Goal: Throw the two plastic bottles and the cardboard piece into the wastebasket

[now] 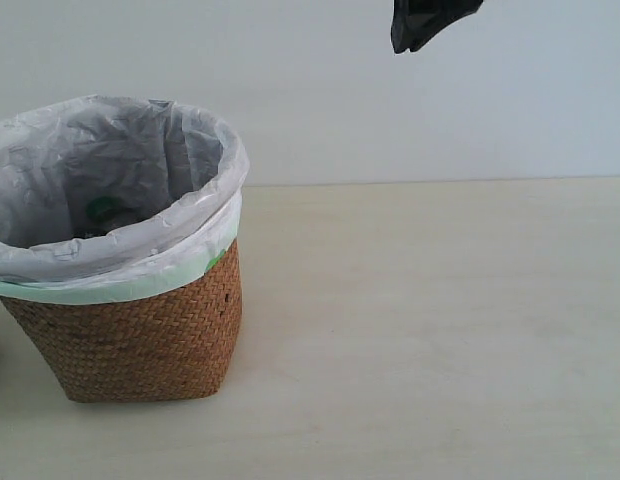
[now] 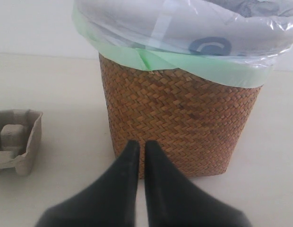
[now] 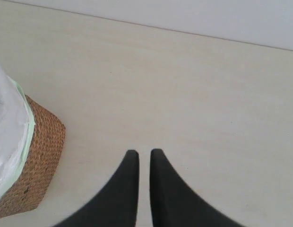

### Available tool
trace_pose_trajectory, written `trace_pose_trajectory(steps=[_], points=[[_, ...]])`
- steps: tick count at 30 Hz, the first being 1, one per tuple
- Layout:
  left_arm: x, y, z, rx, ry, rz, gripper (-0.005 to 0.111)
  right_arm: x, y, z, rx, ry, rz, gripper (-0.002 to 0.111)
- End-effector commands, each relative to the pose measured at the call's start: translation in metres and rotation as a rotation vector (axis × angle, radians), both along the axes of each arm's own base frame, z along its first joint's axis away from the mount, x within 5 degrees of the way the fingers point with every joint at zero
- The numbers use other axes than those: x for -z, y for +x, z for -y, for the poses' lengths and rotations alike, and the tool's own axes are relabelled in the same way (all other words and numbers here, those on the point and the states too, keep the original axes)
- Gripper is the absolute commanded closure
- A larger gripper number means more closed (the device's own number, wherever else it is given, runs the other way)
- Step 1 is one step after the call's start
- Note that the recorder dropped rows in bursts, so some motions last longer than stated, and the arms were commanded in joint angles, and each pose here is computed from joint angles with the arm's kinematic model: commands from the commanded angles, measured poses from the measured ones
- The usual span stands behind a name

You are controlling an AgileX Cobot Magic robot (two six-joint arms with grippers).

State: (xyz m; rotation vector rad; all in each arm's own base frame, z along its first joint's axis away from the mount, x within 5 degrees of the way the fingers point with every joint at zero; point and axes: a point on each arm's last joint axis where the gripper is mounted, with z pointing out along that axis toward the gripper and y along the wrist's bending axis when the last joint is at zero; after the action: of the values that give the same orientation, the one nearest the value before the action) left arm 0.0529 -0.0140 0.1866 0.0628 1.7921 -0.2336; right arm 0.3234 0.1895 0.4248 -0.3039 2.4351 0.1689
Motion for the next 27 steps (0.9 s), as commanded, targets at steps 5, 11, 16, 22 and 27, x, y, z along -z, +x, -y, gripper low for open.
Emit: trace_pose_trajectory(steps=[5, 11, 16, 22, 27], points=[[0.001, 0.000, 0.000, -0.005, -0.009, 0.002, 0.103, 0.002, -0.007, 0.006, -0.004, -0.026, -0.009, 0.107], [0.001, 0.000, 0.000, -0.005, -0.009, 0.002, 0.103, 0.040, -0.038, 0.024, -0.002, 0.013, 0.008, 0.107], [0.001, 0.000, 0.000, -0.005, -0.009, 0.002, 0.103, 0.078, -0.090, 0.051, -0.035, 0.187, 0.186, 0.107], [0.001, 0.000, 0.000, -0.005, -0.009, 0.002, 0.103, 0.127, -0.153, 0.088, -0.045, 0.253, 0.221, 0.107], [0.001, 0.000, 0.000, -0.005, -0.009, 0.002, 0.103, 0.153, -0.191, 0.114, 0.009, 0.175, 0.055, 0.107]])
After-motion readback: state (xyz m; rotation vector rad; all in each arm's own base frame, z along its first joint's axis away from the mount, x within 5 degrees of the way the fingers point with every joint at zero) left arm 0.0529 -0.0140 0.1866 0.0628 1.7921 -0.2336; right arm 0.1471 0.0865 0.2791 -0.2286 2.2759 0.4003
